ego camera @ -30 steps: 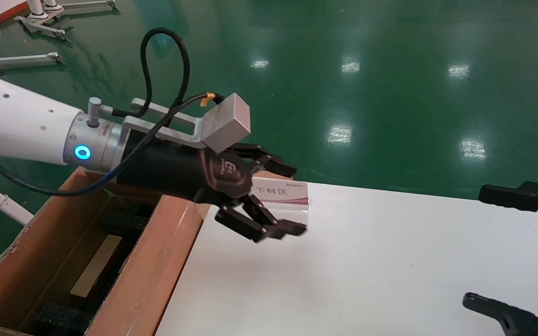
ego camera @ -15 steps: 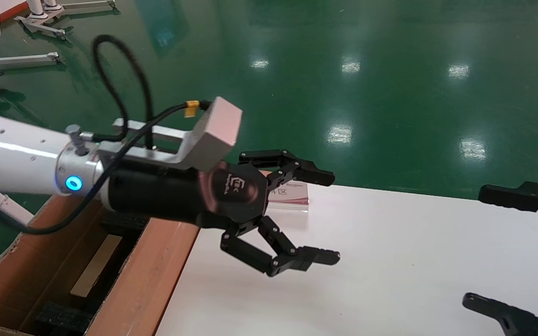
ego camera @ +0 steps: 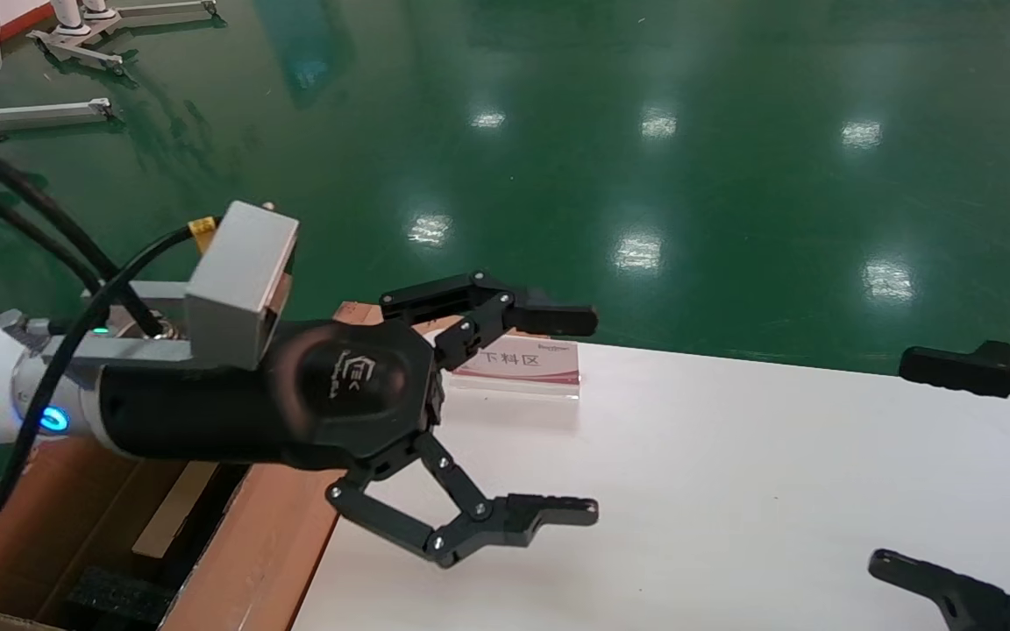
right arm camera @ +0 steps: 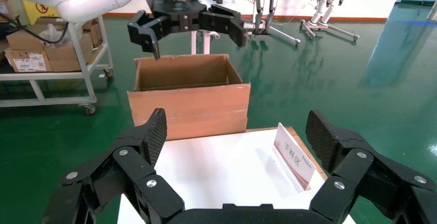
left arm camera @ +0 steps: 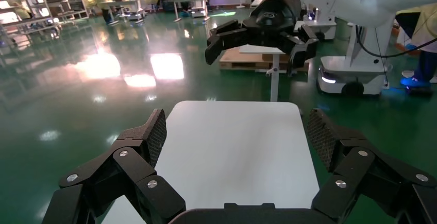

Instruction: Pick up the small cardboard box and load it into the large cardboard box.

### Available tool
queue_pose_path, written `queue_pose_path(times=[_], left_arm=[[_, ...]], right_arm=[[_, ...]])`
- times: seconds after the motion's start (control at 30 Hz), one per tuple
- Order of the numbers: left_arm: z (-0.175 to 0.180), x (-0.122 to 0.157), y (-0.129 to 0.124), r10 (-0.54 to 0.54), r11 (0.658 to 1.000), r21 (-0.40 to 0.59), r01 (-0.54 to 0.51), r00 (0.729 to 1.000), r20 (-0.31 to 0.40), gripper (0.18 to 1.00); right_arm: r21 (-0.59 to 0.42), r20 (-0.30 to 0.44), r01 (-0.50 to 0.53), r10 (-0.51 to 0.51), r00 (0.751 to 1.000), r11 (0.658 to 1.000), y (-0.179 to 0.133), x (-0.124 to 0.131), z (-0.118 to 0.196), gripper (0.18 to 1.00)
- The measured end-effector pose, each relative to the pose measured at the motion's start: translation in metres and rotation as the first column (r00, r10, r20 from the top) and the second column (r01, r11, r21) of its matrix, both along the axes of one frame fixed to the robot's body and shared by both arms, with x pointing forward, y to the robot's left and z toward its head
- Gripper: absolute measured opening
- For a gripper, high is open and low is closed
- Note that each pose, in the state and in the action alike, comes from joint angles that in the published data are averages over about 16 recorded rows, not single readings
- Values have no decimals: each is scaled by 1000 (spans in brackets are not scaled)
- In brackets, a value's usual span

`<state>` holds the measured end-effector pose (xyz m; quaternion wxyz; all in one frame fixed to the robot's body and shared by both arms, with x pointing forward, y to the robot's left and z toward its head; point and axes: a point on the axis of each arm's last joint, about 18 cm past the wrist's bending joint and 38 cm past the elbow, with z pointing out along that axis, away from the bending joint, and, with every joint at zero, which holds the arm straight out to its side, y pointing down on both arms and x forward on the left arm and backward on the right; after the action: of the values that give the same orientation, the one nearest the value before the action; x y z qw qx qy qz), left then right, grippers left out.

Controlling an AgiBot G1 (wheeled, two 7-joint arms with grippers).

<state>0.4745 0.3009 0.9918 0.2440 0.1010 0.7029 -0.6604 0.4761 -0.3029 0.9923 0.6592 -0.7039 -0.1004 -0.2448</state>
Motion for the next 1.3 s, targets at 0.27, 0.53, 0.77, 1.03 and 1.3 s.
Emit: queue_pose_path(times=[0.27,0.53,0.77,1.03,1.3], left_arm=[[-2,-4,3,-5,1000,-17,5,1000,11,1000],[-1,-2,1,-4,1000,-7,4,1000,5,1000],[0,0,0,-2,1000,-1,2,1000,2,1000],[0,0,-1,-1,1000,3,1,1000,1,1000],[0,1,-1,0,1000,5,0,1000,0,1000]], right_arm=[[0,0,0,0,1000,1000,0,0,0,1001],[0,0,0,0,1000,1000,0,0,0,1001],[0,0,0,0,1000,1000,0,0,0,1001],[0,0,0,0,1000,1000,0,0,0,1001],[0,0,0,0,1000,1000,0,0,0,1001]])
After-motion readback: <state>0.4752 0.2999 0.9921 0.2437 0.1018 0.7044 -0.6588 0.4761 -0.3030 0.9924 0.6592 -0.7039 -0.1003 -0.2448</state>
